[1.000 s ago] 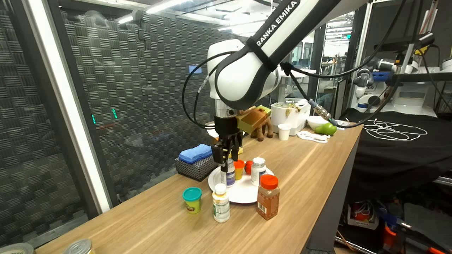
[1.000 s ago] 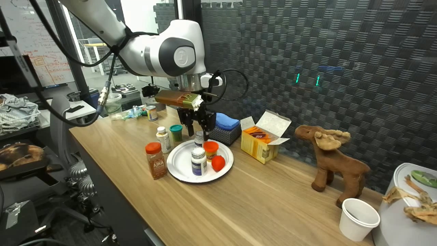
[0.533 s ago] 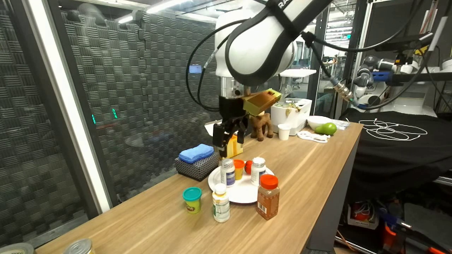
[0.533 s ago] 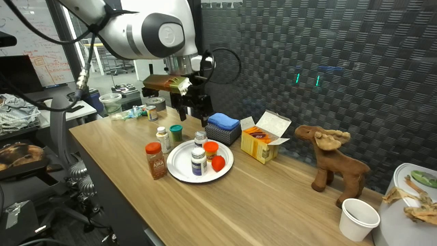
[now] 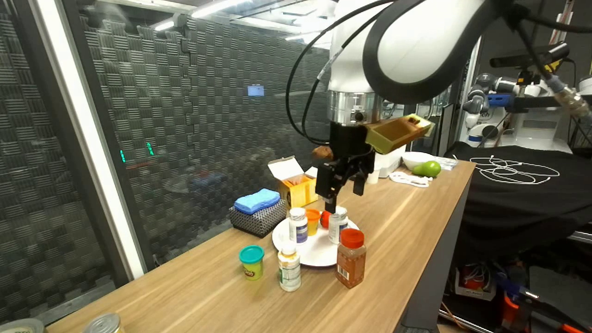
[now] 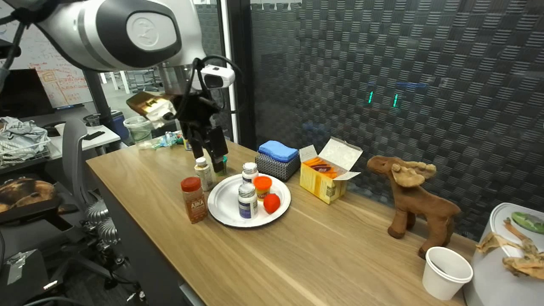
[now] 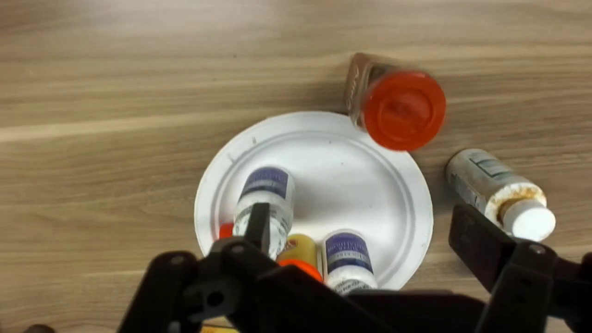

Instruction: Pick up all the objects surrounding the white plate and arrange them on the plate

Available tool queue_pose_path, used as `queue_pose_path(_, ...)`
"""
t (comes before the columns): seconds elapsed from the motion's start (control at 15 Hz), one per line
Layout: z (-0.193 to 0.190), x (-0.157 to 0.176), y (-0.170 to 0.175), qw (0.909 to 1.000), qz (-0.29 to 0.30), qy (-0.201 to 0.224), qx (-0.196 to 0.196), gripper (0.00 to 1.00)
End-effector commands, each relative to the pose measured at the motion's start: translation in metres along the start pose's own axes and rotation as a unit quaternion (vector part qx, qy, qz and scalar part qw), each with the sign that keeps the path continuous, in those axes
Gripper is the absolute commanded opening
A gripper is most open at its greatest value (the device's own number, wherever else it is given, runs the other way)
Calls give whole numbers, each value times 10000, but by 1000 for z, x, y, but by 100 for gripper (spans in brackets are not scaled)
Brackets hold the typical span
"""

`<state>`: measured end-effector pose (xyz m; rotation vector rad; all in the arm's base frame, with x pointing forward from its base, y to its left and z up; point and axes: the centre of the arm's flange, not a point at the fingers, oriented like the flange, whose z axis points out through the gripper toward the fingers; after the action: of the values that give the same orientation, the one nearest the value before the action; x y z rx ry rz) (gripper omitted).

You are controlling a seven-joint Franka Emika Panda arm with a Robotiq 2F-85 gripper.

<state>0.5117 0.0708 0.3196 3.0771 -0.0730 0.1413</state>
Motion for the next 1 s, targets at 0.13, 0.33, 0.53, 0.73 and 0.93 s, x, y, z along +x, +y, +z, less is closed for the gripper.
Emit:
queue_pose_path(0.13,8,-41,-4,9991,299,-127,286,100)
queue_pose_path(0.33,14,-38,-4,9978,390,-191,492,100)
queue_pose_path(0.53,18,-34,-5,9962,458,-328,658,100)
queue_pose_path(0.73,24,-34,-6,9952,521,-474,674,100)
queue_pose_path(0.93,32,-33,-8,9949,504,-562,671,100)
